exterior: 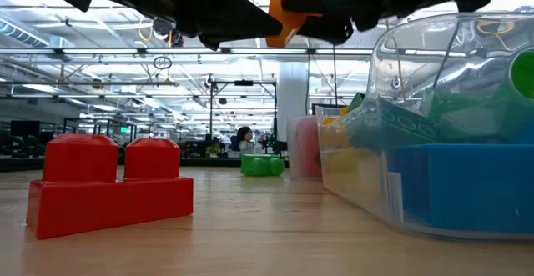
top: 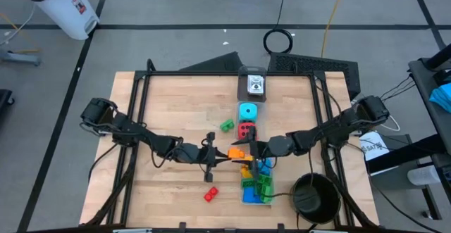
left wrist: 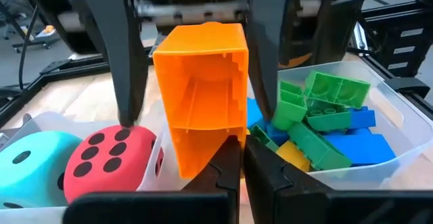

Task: Pick & Place Toys
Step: Put the orange 1 stud game piece into the bottom transparent bin

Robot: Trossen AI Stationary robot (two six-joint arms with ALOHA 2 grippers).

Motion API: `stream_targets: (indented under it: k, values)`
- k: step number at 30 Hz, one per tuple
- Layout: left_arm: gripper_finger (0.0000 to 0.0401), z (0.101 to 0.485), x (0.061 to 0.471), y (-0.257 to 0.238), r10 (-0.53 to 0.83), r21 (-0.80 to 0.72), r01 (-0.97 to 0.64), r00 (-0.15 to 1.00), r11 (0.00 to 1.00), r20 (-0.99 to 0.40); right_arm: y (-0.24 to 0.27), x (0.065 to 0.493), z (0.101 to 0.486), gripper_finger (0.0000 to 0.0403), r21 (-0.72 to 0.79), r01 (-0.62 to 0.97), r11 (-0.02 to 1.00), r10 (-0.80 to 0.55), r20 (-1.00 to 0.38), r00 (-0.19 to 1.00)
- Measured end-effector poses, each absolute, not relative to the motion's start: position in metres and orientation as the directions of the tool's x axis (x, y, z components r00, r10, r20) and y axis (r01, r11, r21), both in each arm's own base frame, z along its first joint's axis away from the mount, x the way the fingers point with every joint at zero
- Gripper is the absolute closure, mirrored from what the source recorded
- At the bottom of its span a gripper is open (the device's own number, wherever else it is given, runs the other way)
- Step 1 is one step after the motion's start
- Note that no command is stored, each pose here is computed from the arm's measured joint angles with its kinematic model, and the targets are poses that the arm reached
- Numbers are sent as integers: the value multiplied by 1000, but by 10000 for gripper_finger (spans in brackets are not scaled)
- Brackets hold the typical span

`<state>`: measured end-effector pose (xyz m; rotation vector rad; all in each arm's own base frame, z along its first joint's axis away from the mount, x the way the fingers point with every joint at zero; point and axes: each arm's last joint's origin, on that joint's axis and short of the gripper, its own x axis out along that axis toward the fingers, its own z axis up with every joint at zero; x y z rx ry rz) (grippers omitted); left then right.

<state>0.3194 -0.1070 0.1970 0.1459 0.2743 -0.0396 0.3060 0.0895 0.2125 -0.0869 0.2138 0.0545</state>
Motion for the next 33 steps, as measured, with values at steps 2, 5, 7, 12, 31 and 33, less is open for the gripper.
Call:
stream_targets:
  k: [2,5,7,12,31,33]
  values:
    - [391,197,319,-107,-19,138,59,962,989,-273,90,304,218,142,-78,-61,995,44,-195,980]
    - [397,197,319,-107,-19,136,58,962,989,-273,91,301,224,176,-66,-64,996,52,-179,983]
    - [394,197,319,-107,-19,131,57,962,990,-273,93,300,226,205,-57,-69,996,58,-172,983]
    - [395,197,319,-107,-19,127,56,961,990,-276,94,299,223,284,-65,-78,995,64,-204,977]
    - [310,194,319,-106,-91,-5,94,947,996,-308,106,255,227,284,265,-408,874,487,-485,727]
    - [309,194,320,-104,-83,-5,86,948,996,-308,108,253,222,273,265,-405,875,483,-525,700]
